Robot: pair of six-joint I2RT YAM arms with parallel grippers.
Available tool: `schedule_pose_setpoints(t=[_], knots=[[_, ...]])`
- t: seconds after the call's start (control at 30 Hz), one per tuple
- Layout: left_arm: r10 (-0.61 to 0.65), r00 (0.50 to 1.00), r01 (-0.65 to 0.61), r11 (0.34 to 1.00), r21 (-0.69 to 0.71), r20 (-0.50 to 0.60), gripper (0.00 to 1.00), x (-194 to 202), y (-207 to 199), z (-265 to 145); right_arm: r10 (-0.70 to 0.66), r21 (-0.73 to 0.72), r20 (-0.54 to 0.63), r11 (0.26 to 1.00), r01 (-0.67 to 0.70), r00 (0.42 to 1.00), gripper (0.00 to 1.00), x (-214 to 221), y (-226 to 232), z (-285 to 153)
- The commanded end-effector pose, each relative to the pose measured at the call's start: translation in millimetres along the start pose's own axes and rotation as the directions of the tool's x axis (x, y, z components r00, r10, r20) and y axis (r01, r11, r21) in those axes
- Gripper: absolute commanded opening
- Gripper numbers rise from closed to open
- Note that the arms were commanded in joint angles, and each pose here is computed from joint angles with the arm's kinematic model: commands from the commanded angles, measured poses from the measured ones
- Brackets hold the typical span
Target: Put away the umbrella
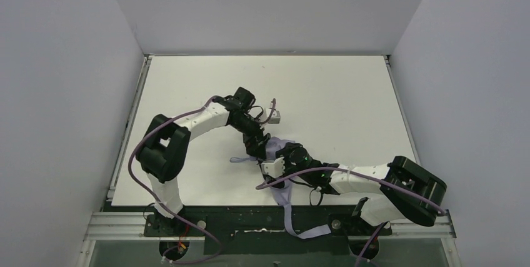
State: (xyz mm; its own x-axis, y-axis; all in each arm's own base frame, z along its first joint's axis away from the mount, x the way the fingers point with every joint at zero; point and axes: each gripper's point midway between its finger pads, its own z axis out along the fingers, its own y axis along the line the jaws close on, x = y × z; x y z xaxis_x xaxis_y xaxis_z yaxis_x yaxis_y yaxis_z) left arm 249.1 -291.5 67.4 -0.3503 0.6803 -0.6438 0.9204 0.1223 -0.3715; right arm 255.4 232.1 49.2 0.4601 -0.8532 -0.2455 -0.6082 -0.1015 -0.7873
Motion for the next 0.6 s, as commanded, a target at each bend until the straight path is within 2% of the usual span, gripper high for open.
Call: schedule_pose_setpoints(t=[0.0,0.3,0.57], knots=[[0.019,1.000,-0.019,0.996,0.086,-0.004,0.93,-8,-8,13,-0.032,-0.038,-0.061,0.999,0.030,0.998,0.11,19,10,-10],[0.024,1.000,-0.024,0.998,0.055,-0.004,0.91,-6,11,40,0.009,-0.032,-0.012,0.999,-0.010,1.000,0.11,11,6,-13],[0.009,1.000,-0.008,0.999,0.045,-0.015,0.63,5,13,55,0.062,-0.024,0.001,0.998,-0.062,0.998,0.12,7,3,-11]])
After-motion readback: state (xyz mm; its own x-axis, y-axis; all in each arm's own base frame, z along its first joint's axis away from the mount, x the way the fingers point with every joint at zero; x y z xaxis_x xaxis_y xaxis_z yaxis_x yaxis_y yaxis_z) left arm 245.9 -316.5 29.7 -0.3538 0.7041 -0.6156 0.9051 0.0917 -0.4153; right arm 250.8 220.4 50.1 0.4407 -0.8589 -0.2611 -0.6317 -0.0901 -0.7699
